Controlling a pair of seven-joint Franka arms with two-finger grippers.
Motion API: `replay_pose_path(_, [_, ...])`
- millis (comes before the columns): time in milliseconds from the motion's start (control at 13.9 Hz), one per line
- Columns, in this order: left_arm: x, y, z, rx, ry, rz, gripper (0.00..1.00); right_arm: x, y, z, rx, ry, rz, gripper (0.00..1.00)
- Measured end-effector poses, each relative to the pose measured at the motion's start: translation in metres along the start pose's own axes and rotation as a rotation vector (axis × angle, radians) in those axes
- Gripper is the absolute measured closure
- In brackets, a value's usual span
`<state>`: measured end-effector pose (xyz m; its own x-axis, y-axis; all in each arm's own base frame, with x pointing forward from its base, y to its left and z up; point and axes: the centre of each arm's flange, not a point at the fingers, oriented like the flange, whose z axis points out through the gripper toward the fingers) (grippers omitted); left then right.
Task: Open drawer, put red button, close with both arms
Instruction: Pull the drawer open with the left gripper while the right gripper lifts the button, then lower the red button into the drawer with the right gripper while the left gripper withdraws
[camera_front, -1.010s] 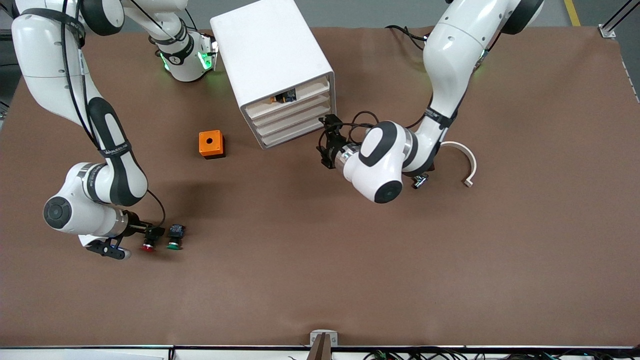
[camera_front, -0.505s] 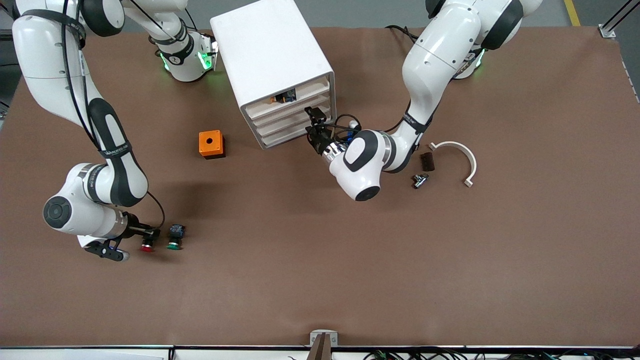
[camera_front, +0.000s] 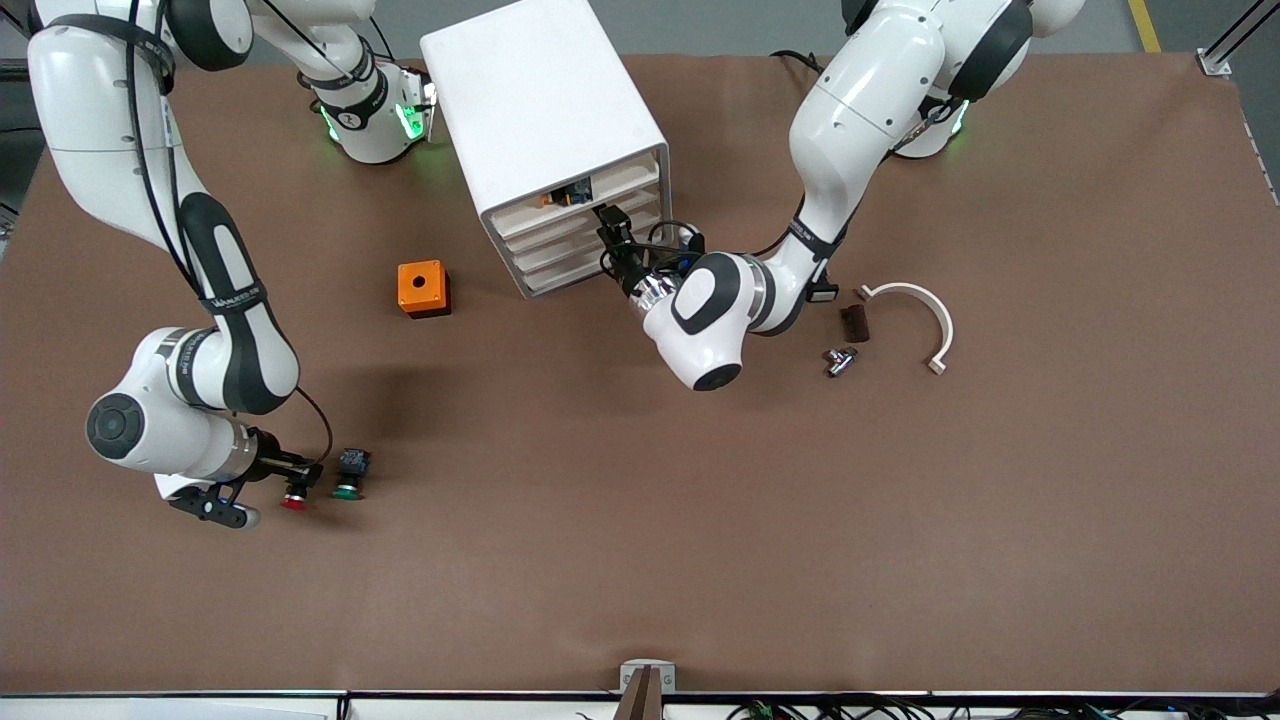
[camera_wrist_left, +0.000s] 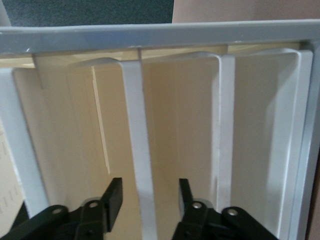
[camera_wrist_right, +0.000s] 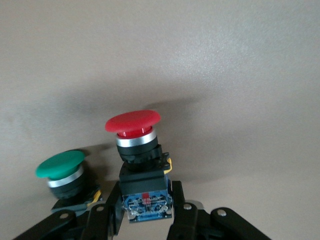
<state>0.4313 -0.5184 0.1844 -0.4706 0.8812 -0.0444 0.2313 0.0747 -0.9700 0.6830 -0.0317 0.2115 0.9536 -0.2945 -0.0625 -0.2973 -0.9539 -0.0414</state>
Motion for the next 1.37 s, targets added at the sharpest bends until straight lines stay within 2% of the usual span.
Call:
replay_pose_path(144, [0.002,0.0,0.001,0.031,0.008,-0.005,0.79,-0.003,-0.01,-0.035,-0.019,-0.001,0.0,0.59])
replay_pose_path(216, [0.002,-0.002,0.0,0.038,0.013,-0.014,0.86,-0.007,-0.015,-0.056,-0.044,-0.004,0.009,0.59])
replay_pose_path(505, [0.005,0.002,-0.011,0.038,-0.001,-0.025,0.86,-0.033,-0.044,-0.118,-0.096,-0.031,0.118,0.59])
replay_pose_path(794, [0.017,0.009,-0.079,0.016,-0.091,-0.025,0.86,-0.067,-0.095,-0.14,-0.131,-0.064,0.277,0.59])
replay_pose_path(1082, [0.024,0.011,-0.123,-0.032,-0.143,0.016,0.86,-0.114,-0.164,-0.165,-0.084,-0.121,0.495,0.59])
replay_pose_path(1371, [0.028,0.012,-0.145,-0.068,-0.165,0.049,0.84,-0.174,-0.24,-0.19,-0.077,-0.115,0.661,0.59])
